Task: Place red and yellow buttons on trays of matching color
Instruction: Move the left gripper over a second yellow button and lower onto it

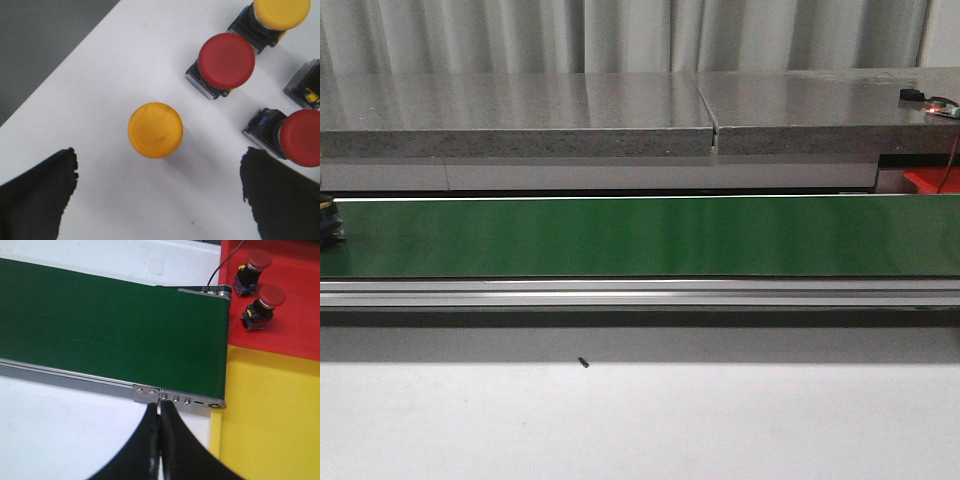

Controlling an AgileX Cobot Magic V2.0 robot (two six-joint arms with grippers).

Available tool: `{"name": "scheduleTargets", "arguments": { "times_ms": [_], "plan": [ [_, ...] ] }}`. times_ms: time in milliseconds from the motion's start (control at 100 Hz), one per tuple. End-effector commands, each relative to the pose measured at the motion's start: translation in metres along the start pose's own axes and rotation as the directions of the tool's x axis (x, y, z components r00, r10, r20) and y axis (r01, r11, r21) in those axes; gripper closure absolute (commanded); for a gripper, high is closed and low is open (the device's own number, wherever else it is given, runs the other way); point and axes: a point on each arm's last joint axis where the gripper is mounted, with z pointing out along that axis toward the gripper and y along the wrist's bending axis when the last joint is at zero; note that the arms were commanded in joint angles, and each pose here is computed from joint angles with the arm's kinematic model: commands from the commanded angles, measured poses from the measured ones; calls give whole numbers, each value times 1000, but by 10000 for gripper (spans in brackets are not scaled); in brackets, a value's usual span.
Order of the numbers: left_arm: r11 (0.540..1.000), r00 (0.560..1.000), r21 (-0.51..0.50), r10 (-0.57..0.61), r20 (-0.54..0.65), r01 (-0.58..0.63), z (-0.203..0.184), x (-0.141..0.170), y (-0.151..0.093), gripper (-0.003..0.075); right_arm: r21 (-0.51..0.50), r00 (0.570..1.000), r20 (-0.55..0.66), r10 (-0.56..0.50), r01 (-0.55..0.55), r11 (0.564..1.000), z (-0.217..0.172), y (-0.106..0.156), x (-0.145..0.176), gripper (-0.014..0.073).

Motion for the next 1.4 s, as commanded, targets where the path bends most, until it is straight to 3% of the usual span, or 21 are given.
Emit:
{"name": "scheduleTargets", "arguments": {
  "times_ms": [0,500,1190,1390],
  "plan": [
    [1000,995,16,-10,102,8,-14,-13,-2,79,18,995,95,-1,-1,1000,-7,-2,-12,664],
    [1000,999,7,-7,31,7,37,-11,-3,79,18,995,95,-1,-1,1000,-7,-2,-12,664],
    [1000,995,10,6,95,-7,43,-17,-3,80,18,995,95,-1,-1,1000,-7,-2,-12,664],
    [1000,996,9,6,88,-7,43,-16,-3,153,18,995,95,-1,-1,1000,-7,-2,-12,664]
  ]
}}
